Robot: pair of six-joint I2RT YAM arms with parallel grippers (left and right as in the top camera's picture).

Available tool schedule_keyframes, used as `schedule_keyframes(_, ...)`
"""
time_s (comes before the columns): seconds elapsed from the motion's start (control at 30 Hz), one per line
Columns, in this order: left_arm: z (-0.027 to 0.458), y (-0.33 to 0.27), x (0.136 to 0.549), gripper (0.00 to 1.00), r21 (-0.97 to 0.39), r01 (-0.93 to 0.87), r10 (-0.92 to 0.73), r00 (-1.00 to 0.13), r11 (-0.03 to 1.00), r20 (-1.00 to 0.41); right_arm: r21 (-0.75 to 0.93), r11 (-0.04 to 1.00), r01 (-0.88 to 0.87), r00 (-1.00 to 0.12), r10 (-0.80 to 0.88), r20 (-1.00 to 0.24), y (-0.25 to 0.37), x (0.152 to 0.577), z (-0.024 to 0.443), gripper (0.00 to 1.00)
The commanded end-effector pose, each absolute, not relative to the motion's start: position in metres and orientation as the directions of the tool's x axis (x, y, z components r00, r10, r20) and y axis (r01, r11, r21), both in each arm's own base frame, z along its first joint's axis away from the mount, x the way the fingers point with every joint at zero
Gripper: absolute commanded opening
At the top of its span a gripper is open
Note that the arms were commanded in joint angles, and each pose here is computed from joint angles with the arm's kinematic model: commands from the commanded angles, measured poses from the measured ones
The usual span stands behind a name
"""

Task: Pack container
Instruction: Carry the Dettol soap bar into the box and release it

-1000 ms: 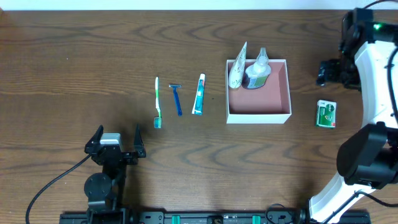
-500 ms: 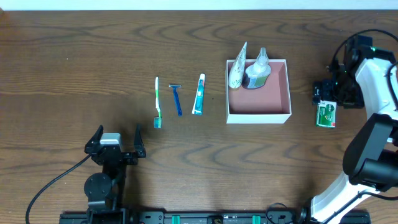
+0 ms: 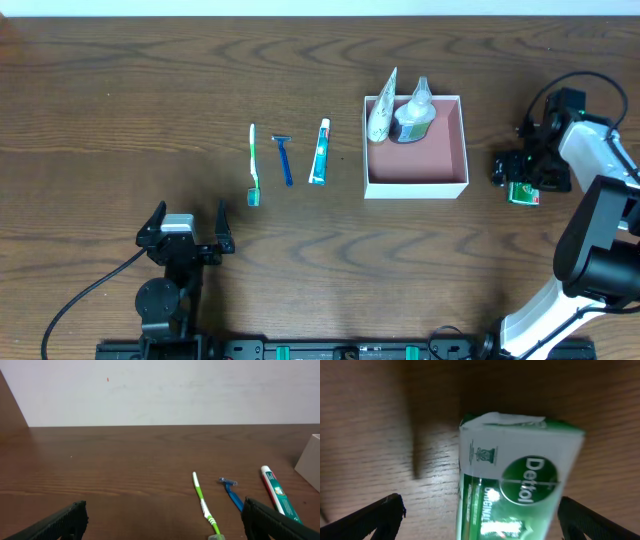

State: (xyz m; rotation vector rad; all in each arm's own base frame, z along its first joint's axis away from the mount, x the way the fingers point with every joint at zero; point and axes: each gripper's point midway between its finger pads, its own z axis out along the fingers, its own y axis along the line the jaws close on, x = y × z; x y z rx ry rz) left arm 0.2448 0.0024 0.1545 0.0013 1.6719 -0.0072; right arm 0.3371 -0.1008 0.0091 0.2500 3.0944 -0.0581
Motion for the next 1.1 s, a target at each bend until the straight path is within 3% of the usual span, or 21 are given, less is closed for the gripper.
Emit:
schedule_keyframes(0.0,0.139,0.001,0.244,0.98,0.001,0.018,0.004,-0.143,1.000,-0.990,-0.036,0.988,0.150,-0.988,0.149,-0.043,-0.101,0.335,0.004,0.99)
schedule_keyframes(0.3,0.139,0.001,0.244,0.98,0.001,0.018,0.003,-0.143,1.000,-0.990,-0.039,0.987,0.159,-0.986,0.156,-0.065,-0.105,0.338,0.000,0.85)
schedule_keyframes(0.5,0.139,0.001,0.244,0.98,0.001,0.018,0.004,-0.143,1.000,-0.990,-0.041,0.983,0.178,-0.983,0.176,-0.057,-0.108,0.336,-0.003,0.64)
schedule_keyframes(0.73,0.139,0.001,0.244,0.98,0.001,0.018,0.003,-0.143,1.000,-0.990,-0.043,0.978,0.203,-0.978,0.201,-0.062,-0.108,0.337,-0.003,0.51)
schedule_keyframes(0.87,0.139,0.001,0.244,0.98,0.001,0.018,0.003,-0.143,1.000,-0.990,-0.041,0.976,0.215,-0.975,0.212,-0.067,-0.109,0.339,0.000,0.46)
schedule_keyframes(1.07,0.139,0.001,0.244,0.98,0.001,0.018,0.004,-0.143,1.000,-0.990,-0.011,0.972,0.234,-0.971,0.233,-0.055,-0.104,0.351,0.033,0.46)
